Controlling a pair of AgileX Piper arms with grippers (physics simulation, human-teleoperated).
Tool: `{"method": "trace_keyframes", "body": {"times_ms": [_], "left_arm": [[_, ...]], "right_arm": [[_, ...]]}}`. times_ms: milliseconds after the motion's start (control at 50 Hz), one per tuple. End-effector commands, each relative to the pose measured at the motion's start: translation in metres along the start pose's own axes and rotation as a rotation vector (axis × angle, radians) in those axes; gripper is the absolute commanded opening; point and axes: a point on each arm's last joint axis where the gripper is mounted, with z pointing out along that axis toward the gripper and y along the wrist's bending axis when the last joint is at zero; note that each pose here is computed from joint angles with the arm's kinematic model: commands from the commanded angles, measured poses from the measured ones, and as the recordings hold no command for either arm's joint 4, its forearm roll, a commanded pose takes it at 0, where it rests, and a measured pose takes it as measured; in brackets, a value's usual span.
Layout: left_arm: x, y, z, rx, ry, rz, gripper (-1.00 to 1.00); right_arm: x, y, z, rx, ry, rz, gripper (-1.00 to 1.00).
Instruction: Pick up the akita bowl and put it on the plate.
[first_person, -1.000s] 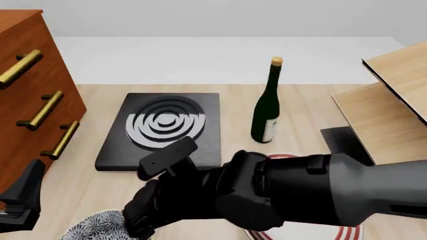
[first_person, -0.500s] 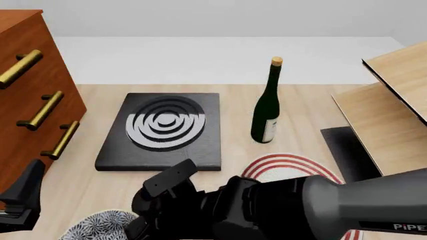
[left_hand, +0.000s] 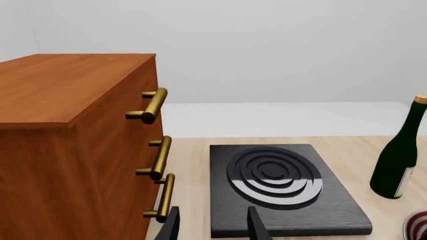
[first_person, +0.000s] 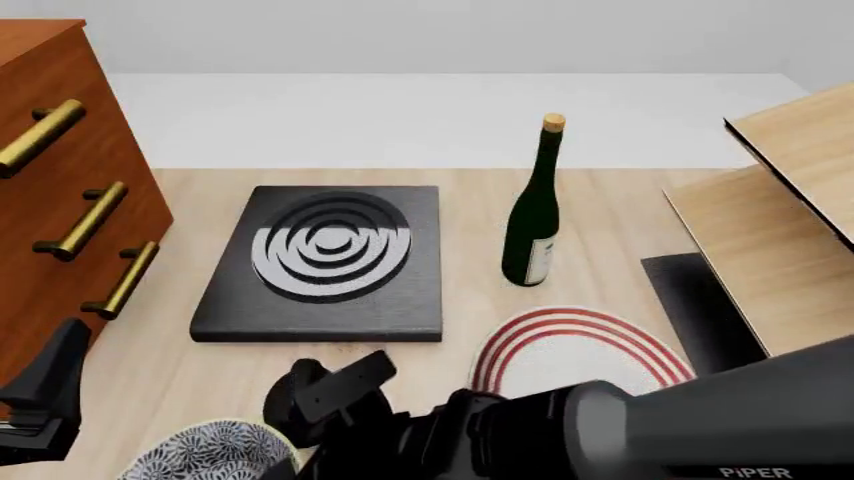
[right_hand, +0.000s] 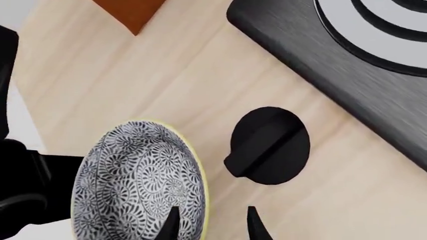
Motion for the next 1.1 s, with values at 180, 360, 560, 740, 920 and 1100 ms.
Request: {"method": "trace_keyframes", "body": {"times_ms": [180,360,560,740,920,1100], "left_arm": [[0.000,0.000,0.000,0.000,0.001,0.000,1.00],[0.000,0.000,0.000,0.000,0.001,0.000,1.00],[0.000,0.000,0.000,0.000,0.001,0.000,1.00],[0.000,0.000,0.000,0.000,0.001,-0.001,1.00],[0.000,0.000,0.000,0.000,0.001,-0.001,1.00],[0.000,0.000,0.000,0.000,0.002,-0.001,1.00]], "right_arm": [[0.018,-0.003,0.022,0.003,0.029,0.022,1.00],[0.024,-0.006,0.030,0.007,0.038,0.031,1.00],[0.009,-0.006,0.020,0.015,0.024,0.005,-1.00],[-0.010,-0.006,0.003,0.019,-0.009,-0.036,-1.00],[-0.026,0.000,-0.023,0.009,-0.044,-0.065,-1.00],[-0.038,-0.003,-0.043,0.021,-0.066,-0.098,-1.00]]}}
